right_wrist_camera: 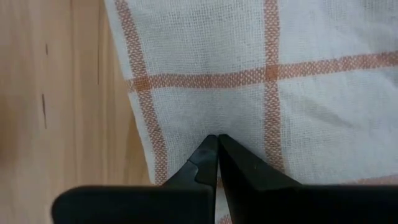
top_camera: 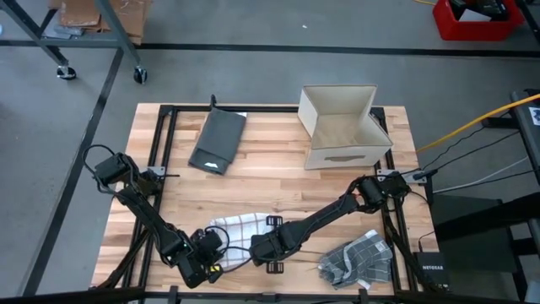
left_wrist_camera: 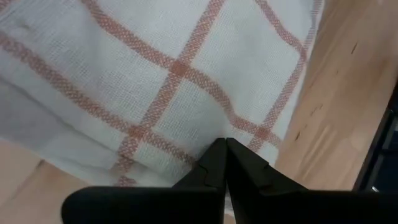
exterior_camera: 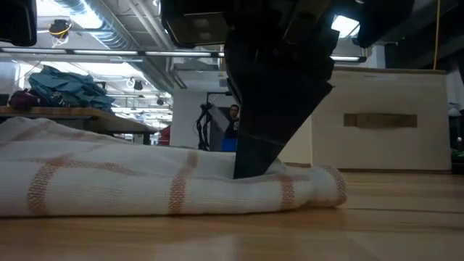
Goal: Fold towel
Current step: Fold the white kitchen towel
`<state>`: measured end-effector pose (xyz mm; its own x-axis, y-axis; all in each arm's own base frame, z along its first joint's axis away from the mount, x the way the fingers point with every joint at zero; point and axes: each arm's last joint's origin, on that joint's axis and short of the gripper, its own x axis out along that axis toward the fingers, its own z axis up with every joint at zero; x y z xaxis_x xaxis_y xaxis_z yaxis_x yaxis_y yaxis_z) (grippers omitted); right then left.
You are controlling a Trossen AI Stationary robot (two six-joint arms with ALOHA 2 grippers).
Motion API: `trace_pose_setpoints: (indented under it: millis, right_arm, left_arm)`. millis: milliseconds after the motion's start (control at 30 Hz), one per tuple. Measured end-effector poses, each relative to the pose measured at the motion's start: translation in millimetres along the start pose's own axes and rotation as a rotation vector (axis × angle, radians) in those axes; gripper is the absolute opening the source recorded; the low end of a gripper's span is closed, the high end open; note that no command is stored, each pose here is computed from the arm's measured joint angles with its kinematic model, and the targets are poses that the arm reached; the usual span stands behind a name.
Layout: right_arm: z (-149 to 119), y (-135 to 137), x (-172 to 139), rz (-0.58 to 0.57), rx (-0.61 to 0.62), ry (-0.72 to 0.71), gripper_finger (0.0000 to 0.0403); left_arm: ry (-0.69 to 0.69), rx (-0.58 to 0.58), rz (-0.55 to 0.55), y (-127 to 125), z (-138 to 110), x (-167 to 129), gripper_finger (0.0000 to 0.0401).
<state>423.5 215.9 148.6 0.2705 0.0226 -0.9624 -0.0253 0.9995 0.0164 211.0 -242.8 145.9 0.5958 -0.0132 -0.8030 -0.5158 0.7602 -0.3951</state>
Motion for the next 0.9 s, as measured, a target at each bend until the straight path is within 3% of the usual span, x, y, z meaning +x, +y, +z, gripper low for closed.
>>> trace_pose_setpoints:
  millis: [200,433,567,700,900]
  right_arm:
    - [7,0,-17,-0.062,-0.005,0.002,0.0021]
    - [21,-3,-64,-0.171,-0.014,-0.031,0.0021]
    - [29,-3,-94,-0.172,-0.006,-0.071,0.0021]
    - [35,-1,-117,-0.086,0.047,-0.124,0.0021]
    - [32,7,-118,0.132,0.306,-0.026,0.0021]
  left_arm:
    - [-0.020,0.055,-0.059,-10,8,-14,0.0001]
    - [-0.123,0.160,-0.140,-17,33,-55,0.0001]
    - [-0.140,0.233,-0.163,-17,39,-66,0.0003]
    - [-0.139,0.279,-0.155,-16,39,-65,0.0007]
    - [-0.133,0.438,-0.092,-9,40,-62,0.0038]
